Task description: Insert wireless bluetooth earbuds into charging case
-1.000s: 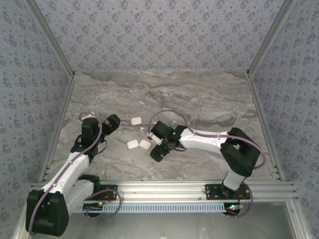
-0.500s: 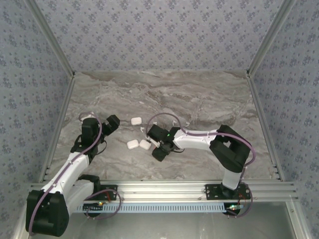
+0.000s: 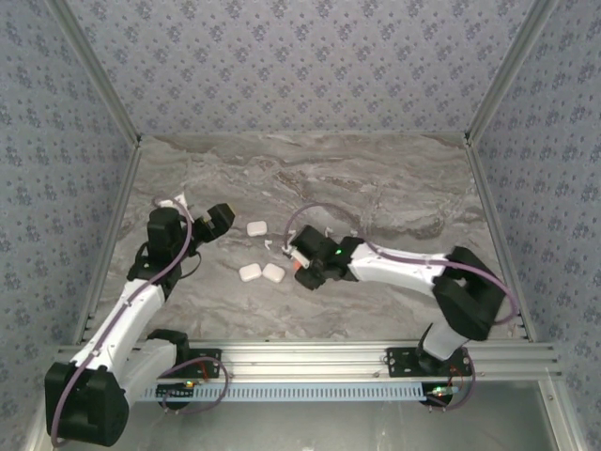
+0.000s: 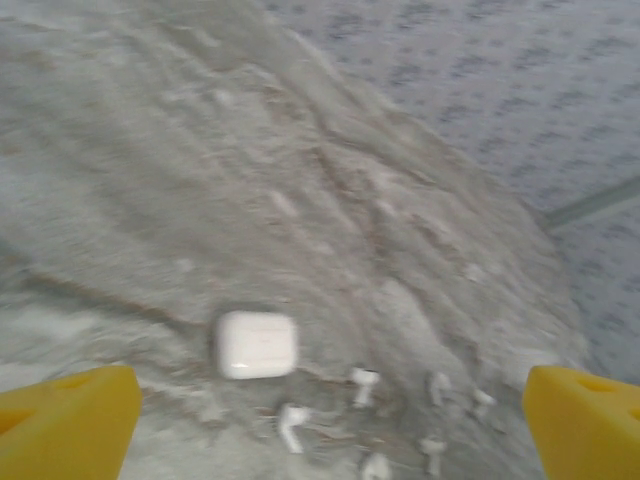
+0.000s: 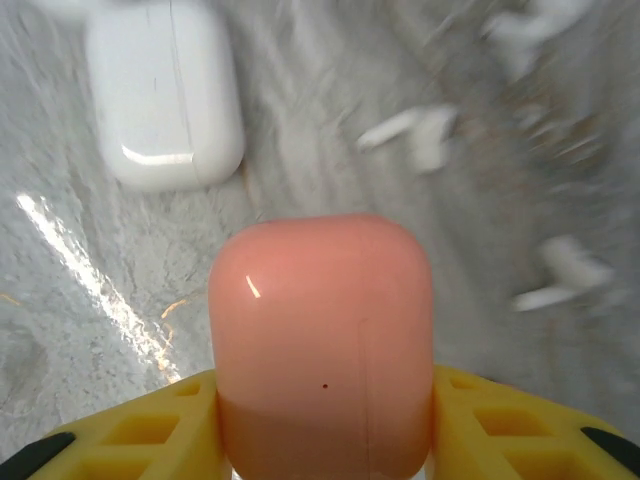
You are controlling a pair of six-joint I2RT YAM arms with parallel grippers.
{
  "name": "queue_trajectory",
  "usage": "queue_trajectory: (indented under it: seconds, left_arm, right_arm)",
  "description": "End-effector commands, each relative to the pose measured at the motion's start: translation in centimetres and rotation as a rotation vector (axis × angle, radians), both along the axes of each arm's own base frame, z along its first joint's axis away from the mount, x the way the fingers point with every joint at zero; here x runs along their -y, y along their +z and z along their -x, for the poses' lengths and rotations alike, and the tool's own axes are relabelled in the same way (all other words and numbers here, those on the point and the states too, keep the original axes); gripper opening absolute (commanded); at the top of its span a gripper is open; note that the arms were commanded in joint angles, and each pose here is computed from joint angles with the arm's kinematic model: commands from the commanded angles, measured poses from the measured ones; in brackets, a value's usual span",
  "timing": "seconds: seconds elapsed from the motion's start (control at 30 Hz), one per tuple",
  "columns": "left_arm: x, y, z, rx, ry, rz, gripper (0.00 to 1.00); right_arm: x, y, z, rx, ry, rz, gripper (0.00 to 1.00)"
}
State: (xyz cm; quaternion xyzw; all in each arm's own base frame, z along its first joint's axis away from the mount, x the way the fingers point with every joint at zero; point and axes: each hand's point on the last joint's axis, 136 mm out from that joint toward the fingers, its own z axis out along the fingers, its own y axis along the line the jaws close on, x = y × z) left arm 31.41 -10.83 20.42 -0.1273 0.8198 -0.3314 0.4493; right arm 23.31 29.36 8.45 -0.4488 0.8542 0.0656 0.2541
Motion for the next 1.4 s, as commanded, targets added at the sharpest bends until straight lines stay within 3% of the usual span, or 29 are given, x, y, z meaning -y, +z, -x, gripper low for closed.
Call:
queue_trajectory:
  seconds: [0.0,0.27,0.43,0.97,1.37]
  left_arm:
    - [4.0,5.0,1.0,0.112,-0.227,0.036,0.97]
    - [11.4,10.6,4.4,0.221,-0.599,0.083,0.86]
    - [14.9,12.2,6.4,0.267,-0.758,0.077,0.81]
    - [22.0,11.8,7.6,0.269,-0.965,0.082,0.65]
    - [23.3,10.8,7.4,0.244,-0.984,0.075,0.35]
  right_arm:
    - [0.5,5.3,-2.2,0.186,0.042,-0.096,0.47]
    - [2.5,15.9,-3.8,0.522,0.120,-0.254,0.48]
    - [3.2,19.4,-3.5,0.646,0.176,-0.268,0.48]
    - [3.1,20.1,-3.0,0.677,0.224,-0.257,0.49]
    - [3.0,19.9,-2.9,0.667,0.228,-0.255,0.50]
